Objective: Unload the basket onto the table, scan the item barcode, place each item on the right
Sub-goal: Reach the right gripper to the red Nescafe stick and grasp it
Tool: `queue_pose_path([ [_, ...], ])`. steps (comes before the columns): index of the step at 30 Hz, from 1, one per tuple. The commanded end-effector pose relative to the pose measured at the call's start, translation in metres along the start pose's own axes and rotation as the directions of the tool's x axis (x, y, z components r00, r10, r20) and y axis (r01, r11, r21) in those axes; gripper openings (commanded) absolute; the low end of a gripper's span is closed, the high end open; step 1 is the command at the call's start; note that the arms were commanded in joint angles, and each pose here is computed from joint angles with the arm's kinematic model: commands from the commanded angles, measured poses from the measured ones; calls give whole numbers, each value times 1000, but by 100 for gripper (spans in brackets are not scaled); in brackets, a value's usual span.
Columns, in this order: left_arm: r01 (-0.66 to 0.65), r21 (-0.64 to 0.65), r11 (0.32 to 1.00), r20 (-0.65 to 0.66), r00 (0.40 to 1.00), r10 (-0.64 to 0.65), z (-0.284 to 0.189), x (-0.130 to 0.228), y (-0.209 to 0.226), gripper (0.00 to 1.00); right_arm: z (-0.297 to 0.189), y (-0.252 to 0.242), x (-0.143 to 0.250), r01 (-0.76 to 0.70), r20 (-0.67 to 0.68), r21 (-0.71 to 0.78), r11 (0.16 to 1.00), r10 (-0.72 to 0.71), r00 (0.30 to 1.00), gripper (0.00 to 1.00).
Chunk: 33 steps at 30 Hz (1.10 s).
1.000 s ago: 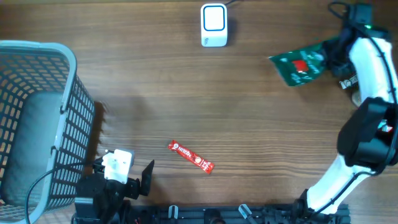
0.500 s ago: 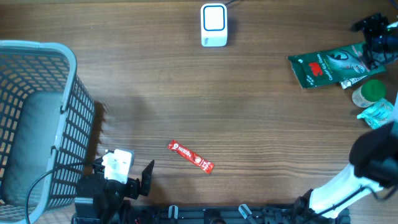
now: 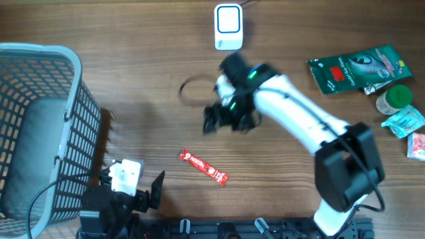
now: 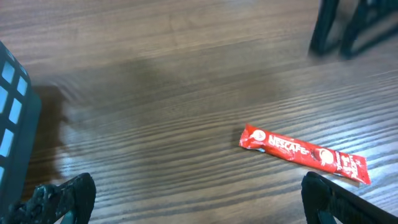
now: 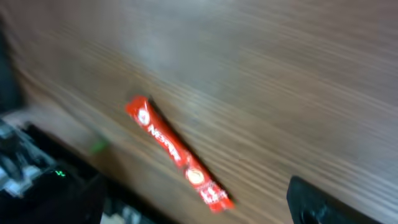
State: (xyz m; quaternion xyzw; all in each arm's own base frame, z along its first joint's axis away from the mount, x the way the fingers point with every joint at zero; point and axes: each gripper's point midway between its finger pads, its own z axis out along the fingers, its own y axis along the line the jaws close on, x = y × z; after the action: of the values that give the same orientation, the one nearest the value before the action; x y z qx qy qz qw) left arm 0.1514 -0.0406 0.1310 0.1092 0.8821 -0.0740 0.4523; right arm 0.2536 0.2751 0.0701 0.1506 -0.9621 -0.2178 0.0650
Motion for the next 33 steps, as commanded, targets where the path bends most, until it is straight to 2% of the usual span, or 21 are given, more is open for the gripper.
queue_pose_path([
  [1,6,5,1000,9,1000,-6,0,-1,-1,100,41,13,34,122,-66,45,992,-119,991,93],
  [3,6,5,1000,9,1000,-6,0,-1,-1,100,51,18,47,62,-87,70,996,-56,995,93],
  [6,6,5,1000,9,1000,-6,0,-1,-1,100,54,17,50,-209,-44,134,969,217,975,93],
  [8,6,5,1000,9,1000,-6,0,-1,-1,100,55,17,50,-396,-18,141,908,402,915,93],
  [9,6,5,1000,9,1000,-6,0,-1,-1,100,55,18,51,-457,-11,140,878,463,886,80],
  [10,5,5,1000,9,1000,-5,0,-1,-1,100,56,24,55,-513,-36,125,850,520,853,52],
  [11,6,5,1000,9,1000,-6,0,-1,-1,100,57,37,63,-542,-94,96,835,550,830,12],
  [12,6,5,1000,9,1000,-6,0,-1,-1,100,59,48,70,-562,-133,85,823,568,812,4],
  [16,6,5,1000,9,1000,-6,0,-1,-1,100,72,56,82,-587,-87,138,798,600,795,5],
  [20,6,5,1000,9,1000,-6,0,-1,-1,100,88,38,66,-611,43,179,771,615,788,5],
  [25,6,5,1000,9,1000,-6,0,-1,-1,100,111,21,67,-618,19,234,750,632,774,4],
  [27,6,5,1000,9,1000,-6,0,-1,-1,100,108,9,58,-630,75,246,737,633,770,5],
  [31,5,5,1000,9,1000,-5,0,-1,-1,100,89,-31,27,-694,162,234,681,677,718,6],
  [33,6,5,1000,9,1000,-6,0,-1,-1,100,77,-52,4,-637,159,200,745,616,771,6],
])
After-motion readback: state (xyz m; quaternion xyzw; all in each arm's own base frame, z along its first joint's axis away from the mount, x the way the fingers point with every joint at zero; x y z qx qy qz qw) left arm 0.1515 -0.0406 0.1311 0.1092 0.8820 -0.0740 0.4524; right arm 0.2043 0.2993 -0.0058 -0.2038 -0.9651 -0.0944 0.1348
